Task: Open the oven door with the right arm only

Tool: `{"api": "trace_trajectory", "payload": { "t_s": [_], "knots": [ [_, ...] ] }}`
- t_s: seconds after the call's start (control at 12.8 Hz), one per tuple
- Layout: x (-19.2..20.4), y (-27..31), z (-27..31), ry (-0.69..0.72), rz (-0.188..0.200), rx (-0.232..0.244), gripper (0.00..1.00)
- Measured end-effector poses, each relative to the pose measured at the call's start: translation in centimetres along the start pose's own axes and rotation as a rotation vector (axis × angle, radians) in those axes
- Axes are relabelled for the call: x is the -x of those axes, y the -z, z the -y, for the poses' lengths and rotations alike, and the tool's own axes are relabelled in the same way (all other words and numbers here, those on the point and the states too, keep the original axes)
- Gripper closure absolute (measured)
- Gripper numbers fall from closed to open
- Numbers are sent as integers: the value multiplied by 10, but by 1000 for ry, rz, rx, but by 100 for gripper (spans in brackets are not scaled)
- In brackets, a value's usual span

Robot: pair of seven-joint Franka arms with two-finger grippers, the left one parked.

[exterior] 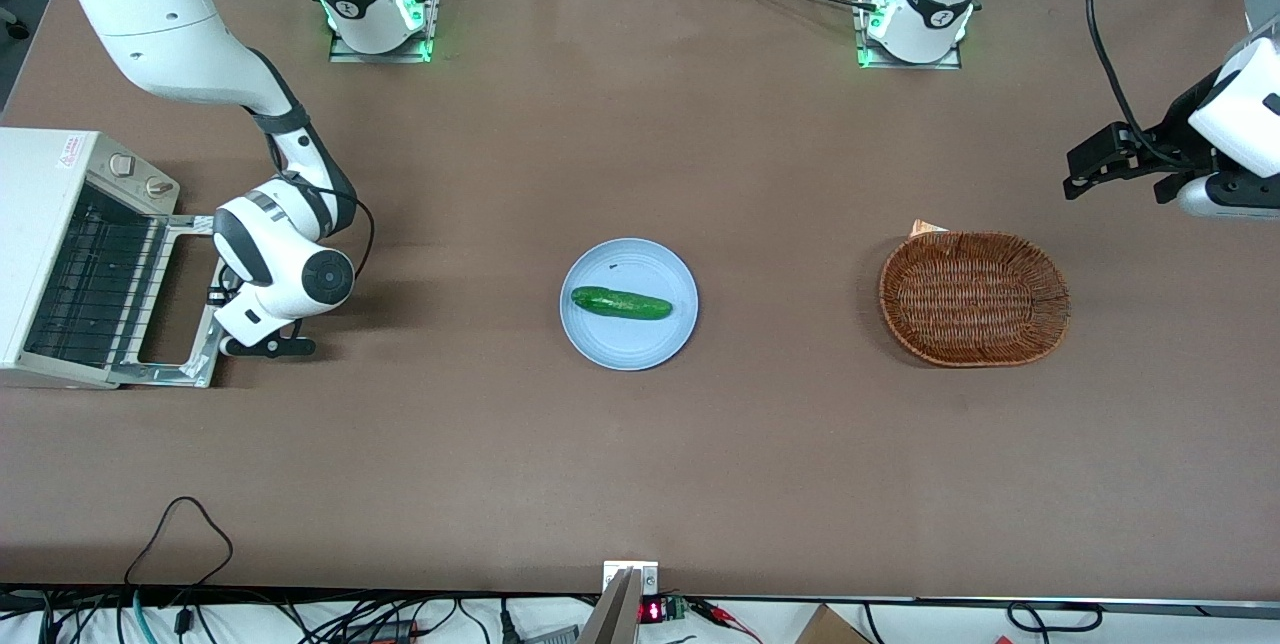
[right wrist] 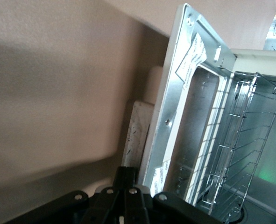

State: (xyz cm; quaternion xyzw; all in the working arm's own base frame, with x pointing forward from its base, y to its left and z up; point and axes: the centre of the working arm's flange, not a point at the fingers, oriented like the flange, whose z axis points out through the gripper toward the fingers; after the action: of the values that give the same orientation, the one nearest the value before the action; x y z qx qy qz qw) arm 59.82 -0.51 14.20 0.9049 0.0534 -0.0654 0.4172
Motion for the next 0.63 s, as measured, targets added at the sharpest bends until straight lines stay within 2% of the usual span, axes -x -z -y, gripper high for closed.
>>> {"api": "trace_trajectory", "payload": {
  "t_s": [0.47,0.63],
  "knots": [
    [0,-5,5,8,7,1,99],
    [2,-8,8,-12,38,-31,99]
  ]
}}
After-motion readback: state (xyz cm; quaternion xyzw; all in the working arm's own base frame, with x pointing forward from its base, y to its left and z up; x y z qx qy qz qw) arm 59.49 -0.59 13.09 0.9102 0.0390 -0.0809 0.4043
